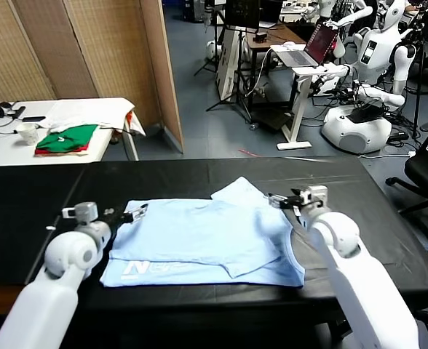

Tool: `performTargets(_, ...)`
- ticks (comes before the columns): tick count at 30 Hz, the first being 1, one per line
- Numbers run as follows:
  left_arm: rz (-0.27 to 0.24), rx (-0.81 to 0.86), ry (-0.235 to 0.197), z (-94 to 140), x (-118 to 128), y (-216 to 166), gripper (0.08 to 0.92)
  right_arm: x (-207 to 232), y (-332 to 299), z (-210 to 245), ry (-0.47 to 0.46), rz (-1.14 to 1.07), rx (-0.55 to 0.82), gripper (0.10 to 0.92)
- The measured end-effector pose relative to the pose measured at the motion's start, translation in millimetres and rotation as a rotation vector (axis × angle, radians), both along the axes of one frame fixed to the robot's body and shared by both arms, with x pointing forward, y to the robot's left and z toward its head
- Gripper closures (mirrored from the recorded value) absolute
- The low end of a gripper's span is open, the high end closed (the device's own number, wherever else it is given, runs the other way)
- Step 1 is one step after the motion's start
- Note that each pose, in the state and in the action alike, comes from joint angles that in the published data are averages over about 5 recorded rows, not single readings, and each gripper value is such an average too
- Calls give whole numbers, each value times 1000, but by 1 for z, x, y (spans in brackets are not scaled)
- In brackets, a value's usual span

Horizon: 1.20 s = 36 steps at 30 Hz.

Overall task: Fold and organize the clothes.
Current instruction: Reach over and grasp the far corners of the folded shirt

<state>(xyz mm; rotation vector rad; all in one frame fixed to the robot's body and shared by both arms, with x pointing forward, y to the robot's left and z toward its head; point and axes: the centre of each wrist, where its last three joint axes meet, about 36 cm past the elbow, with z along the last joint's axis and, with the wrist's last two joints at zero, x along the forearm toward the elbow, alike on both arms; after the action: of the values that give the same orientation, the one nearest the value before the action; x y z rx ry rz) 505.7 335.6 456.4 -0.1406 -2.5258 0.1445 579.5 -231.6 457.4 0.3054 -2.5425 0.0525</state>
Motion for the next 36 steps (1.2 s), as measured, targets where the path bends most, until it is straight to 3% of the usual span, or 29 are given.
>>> performTargets(18,55,16,2,-14,18,12,92,33,24,-18,65,41,-30,116)
performTargets(22,57,15,12,-17,18,12,101,34,24,-20,68,45,-29,162)
performTargets(25,56,17,21,-19,16,12,197,35,23,-21,66,48,-27,271)
performTargets(33,46,29,24,-20,14,13,657,38,26,-25,47,63,-24,741)
performTargets(36,44,33,13,-19,16,13,811,37,26,-27,26,65,-19,852)
